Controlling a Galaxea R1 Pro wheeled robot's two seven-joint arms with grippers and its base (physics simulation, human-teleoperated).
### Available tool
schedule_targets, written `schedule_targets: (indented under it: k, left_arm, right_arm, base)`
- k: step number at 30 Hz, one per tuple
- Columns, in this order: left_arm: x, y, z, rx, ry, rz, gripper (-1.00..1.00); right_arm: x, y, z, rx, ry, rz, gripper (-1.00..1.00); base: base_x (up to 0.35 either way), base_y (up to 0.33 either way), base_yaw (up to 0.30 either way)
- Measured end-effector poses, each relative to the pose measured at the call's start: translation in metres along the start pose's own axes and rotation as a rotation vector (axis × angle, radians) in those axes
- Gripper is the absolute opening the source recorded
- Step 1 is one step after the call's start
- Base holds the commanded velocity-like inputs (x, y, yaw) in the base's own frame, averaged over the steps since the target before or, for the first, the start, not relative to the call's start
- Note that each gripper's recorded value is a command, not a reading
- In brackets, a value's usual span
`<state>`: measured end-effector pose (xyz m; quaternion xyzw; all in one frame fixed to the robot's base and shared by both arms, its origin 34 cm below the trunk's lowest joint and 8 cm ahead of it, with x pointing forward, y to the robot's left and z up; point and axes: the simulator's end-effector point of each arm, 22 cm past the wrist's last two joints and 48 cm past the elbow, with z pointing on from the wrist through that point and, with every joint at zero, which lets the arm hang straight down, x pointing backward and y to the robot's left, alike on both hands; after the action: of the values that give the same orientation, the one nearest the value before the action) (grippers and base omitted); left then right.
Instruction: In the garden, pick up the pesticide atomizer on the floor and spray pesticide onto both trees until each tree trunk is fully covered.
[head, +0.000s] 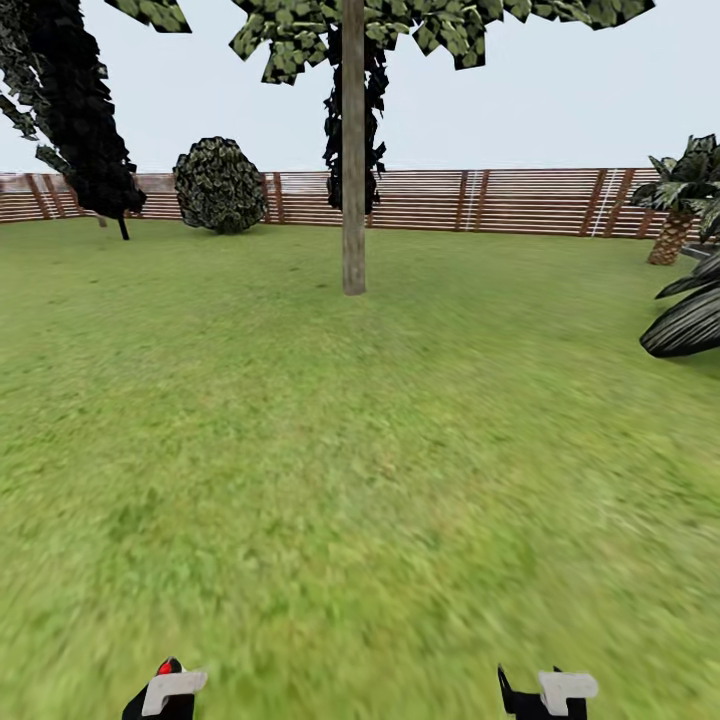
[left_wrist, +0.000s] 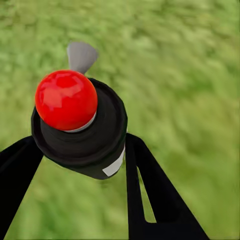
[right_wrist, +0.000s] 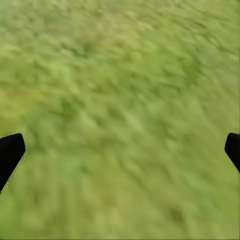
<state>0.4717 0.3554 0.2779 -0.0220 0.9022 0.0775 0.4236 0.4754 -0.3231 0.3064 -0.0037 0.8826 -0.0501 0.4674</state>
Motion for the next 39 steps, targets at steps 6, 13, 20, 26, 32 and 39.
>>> schedule_targets:
  k: [6, 13, 20, 26, 32, 39]
  left_arm:
    - [-0.0002, 0.0004, 0.0001, -0.001, 0.0, 0.0, -1.0]
    - [-0.0006, 0.001, 0.0001, -0.001, -0.001, 0.001, -1.0]
    - [-0.0006, 0.0011, 0.0002, -0.001, -0.001, 0.001, -1.0]
    - [-0.0007, 0.0011, 0.0002, -0.001, -0.002, 0.001, -1.0]
    - [-0.0009, 0.002, 0.0002, -0.002, -0.003, 0.002, -1.0]
    - [-0.001, 0.0022, 0.0002, -0.002, -0.003, 0.002, -1.0]
  right_arm:
    - [-0.0003, 0.0001, 0.0002, 0.0, 0.0, 0.0, 1.0]
    - [-0.0003, 0.0002, 0.0001, -0.001, -0.001, 0.0, 1.0]
    - [-0.0003, 0.0002, 0.0002, -0.001, -0.001, 0.0, 1.0]
    - [0.0, 0.0002, 0.0, -0.001, 0.0, 0.0, 1.0]
    - [0.0, 0.0002, -0.0001, -0.001, 0.0, 0.0, 1.0]
    - [-0.0005, 0.0004, 0.0001, -0.002, -0.001, 0.0, 1.0]
  base:
    - [0.339, 0.0, 0.0]
    - [0.339, 0.0, 0.0]
    - [0.339, 0.0, 0.0]
    - [0.339, 0.0, 0.0]
    - [0.339, 0.0, 0.0]
    - [0.339, 0.0, 0.0]
